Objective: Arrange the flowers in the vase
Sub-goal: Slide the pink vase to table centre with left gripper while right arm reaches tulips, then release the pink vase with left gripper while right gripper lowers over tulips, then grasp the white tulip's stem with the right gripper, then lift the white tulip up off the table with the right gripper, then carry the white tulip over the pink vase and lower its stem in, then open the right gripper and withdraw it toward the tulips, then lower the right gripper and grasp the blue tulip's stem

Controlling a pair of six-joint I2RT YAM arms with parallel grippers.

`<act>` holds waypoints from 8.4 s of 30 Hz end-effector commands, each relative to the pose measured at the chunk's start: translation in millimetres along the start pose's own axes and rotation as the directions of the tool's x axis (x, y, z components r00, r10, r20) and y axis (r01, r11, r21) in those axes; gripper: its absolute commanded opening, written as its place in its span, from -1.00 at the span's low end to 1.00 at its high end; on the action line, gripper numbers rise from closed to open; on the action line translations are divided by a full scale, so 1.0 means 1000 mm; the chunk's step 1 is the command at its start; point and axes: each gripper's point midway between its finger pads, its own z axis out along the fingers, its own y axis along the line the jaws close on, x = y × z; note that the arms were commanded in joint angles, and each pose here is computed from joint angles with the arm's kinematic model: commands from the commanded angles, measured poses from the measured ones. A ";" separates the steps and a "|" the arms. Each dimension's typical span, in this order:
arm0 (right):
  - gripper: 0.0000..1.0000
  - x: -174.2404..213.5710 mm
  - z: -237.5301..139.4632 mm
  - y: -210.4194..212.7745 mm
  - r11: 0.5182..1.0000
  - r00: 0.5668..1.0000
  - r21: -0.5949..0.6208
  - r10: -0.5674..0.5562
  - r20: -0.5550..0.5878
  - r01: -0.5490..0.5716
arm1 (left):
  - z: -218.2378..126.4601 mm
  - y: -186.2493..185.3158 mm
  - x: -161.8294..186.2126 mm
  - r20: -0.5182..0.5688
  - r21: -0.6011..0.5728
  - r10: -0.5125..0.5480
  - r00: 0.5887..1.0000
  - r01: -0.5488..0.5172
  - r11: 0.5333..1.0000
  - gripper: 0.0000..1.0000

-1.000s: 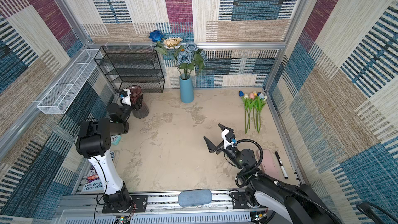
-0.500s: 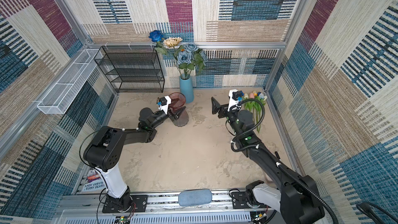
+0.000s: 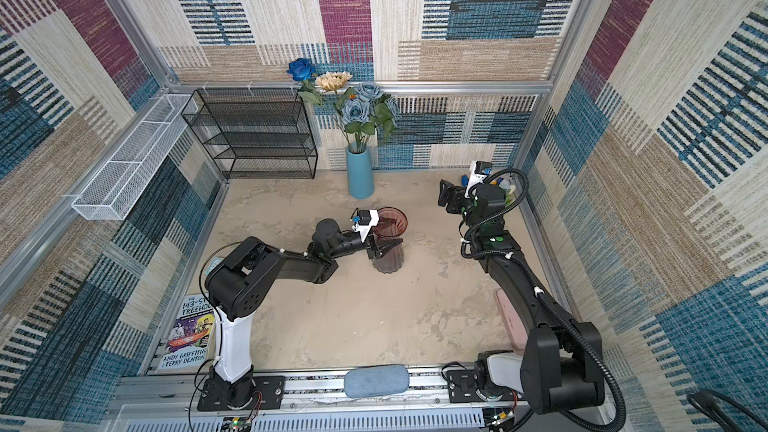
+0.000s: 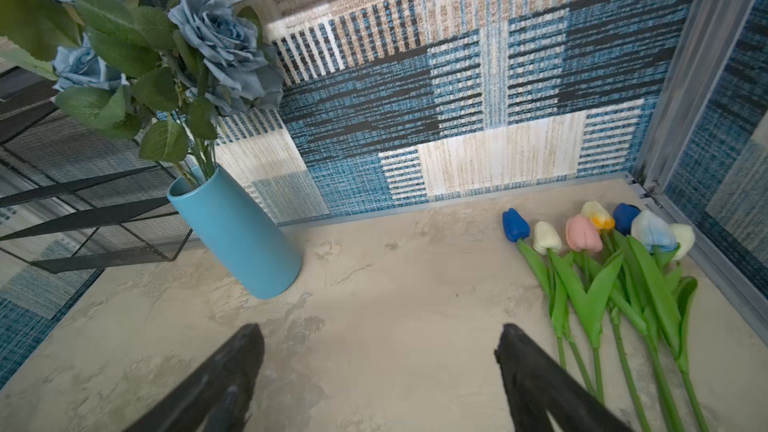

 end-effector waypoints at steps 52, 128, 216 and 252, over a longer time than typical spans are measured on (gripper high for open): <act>-0.38 0.116 0.118 -0.159 0.952 0.803 0.280 0.067 -0.592 0.127 | -0.138 -0.089 -0.017 -0.227 -0.260 0.177 0.958 -0.235 0.937 0.88; -1.00 -0.087 -0.154 0.195 0.592 0.772 -0.666 0.113 0.625 0.453 | -0.160 -0.094 -0.030 -0.119 -0.416 0.174 0.977 -0.209 0.885 1.00; -0.23 0.141 0.147 -0.203 0.941 0.738 0.241 -0.014 -0.674 0.238 | -0.150 -0.097 -0.020 -0.183 -0.359 0.158 0.970 -0.216 0.908 1.00; -0.97 0.120 0.139 -0.150 0.979 0.815 0.108 -0.079 -0.574 0.170 | -0.149 -0.096 -0.019 -0.190 -0.363 0.161 0.968 -0.222 0.905 1.00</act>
